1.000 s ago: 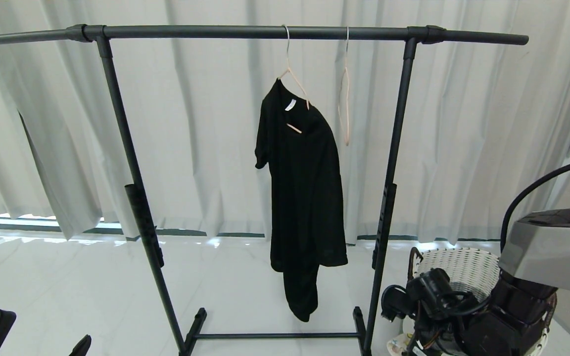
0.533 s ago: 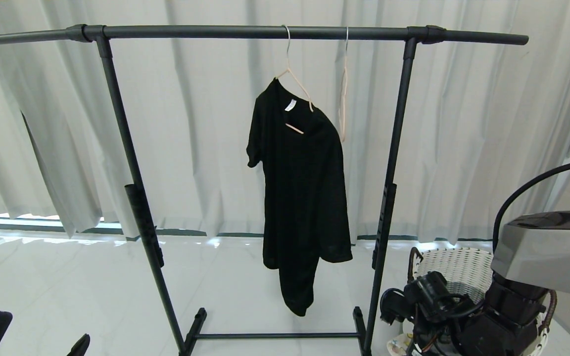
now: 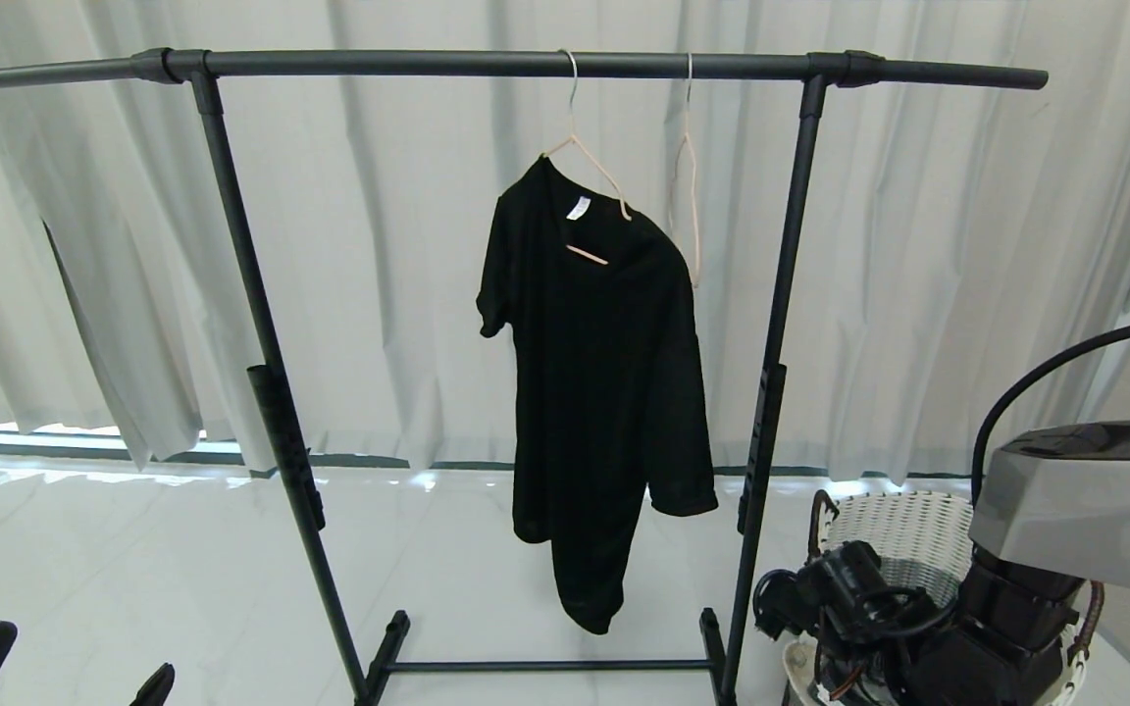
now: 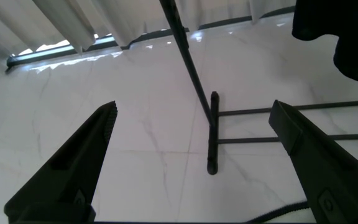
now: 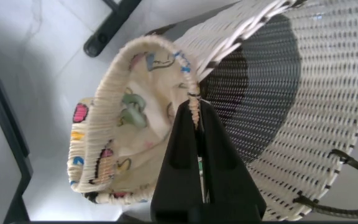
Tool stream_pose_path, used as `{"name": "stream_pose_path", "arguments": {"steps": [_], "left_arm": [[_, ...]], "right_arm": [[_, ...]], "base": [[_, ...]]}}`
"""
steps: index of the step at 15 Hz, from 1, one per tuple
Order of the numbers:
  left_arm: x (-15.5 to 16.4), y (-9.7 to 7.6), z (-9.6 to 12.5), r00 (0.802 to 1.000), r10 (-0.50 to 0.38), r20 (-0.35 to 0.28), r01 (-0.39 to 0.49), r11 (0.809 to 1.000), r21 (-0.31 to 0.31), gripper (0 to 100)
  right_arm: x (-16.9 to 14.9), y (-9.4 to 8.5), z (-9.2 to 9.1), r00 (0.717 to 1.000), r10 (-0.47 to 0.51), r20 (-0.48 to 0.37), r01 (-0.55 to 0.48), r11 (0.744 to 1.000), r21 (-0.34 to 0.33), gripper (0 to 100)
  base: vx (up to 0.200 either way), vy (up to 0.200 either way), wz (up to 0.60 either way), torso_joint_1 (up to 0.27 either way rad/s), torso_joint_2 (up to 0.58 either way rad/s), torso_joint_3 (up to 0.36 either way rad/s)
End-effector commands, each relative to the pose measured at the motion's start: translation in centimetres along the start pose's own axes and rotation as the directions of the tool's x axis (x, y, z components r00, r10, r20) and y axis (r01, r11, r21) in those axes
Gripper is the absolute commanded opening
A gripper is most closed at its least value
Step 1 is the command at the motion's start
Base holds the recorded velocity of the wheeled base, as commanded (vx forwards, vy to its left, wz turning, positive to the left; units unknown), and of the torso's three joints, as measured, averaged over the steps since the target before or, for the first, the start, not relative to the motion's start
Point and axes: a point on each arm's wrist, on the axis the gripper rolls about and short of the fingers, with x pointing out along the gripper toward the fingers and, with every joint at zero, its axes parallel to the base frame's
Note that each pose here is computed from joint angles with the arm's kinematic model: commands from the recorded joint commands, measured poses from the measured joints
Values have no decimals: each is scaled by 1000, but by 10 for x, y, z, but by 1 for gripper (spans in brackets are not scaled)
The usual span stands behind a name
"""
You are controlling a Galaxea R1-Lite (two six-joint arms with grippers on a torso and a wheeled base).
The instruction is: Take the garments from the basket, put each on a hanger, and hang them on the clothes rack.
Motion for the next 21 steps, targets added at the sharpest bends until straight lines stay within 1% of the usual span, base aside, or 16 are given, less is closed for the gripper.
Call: {"name": "stream_pose_path", "arguments": {"steps": [1,3,4,6,7,8,9,10,11,13,15,16,17,18,19,21], "left_arm": [[-4,0,-1,1000,7,20,-7,1000,0,100],[-10,0,-6,1000,6,17,-6,1000,1,100],[-14,-1,-9,1000,3,15,-3,1000,2,100],[-20,-1,-13,1000,6,27,-6,1000,0,100],[-22,-1,-15,999,11,36,-11,1000,-2,100],[-23,-1,-15,999,10,37,-10,1000,-2,100],[-23,-1,-14,999,7,39,-7,1000,-2,100],[-23,-1,-14,999,4,39,-4,1000,-1,100],[-22,-2,-13,999,-18,43,18,1000,5,100],[-22,-4,-11,993,-93,72,92,996,23,100],[-20,-4,4,982,-161,103,157,987,45,100],[-20,-4,4,982,-161,103,157,987,45,100],[-13,-2,28,970,-213,118,206,976,67,100],[-10,-2,35,968,-223,119,215,974,72,100],[-3,-3,51,961,-246,123,237,968,84,100],[2,-5,66,951,-278,134,266,959,101,100]], "right_arm": [[-5,-2,3,1000,-8,20,8,1000,6,0],[-19,-9,7,998,-26,64,24,999,32,0],[-29,-15,12,994,-42,102,36,997,62,0],[-48,-26,22,980,-92,177,61,983,174,0],[-65,-35,26,965,-148,215,93,965,245,0],[-74,-40,26,957,-173,232,106,956,273,0],[-96,-54,27,932,-235,276,138,934,330,0],[-107,-61,28,919,-267,290,157,922,354,0],[-132,-78,28,885,-353,304,209,884,417,0],[-173,-100,29,846,-426,322,242,843,480,0],[-218,-121,36,819,-456,348,242,824,512,0],[-218,-121,36,819,-456,348,242,824,512,0],[-255,-136,44,805,-467,367,238,819,522,0],[-264,-140,46,802,-469,369,237,818,524,0],[-281,-146,48,799,-471,374,236,818,525,0],[-298,-148,49,802,-459,384,229,828,512,0]], "base": [[0,0,0,0,0,0],[0,0,0,0,0,0],[0,0,0,0,0,0],[0,0,0,0,0,0],[0,0,0,0,0,0],[0,0,0,0,0,0],[0,0,0,0,0,0],[0,0,0,0,0,0],[0,0,0,0,0,0],[0,0,0,0,0,0],[0,0,0,0,0,0],[0,0,0,0,0,0],[0,0,0,0,0,0],[0,0,0,0,0,0],[0,0,0,0,0,0],[-100,0,0,4,4,1]]}}
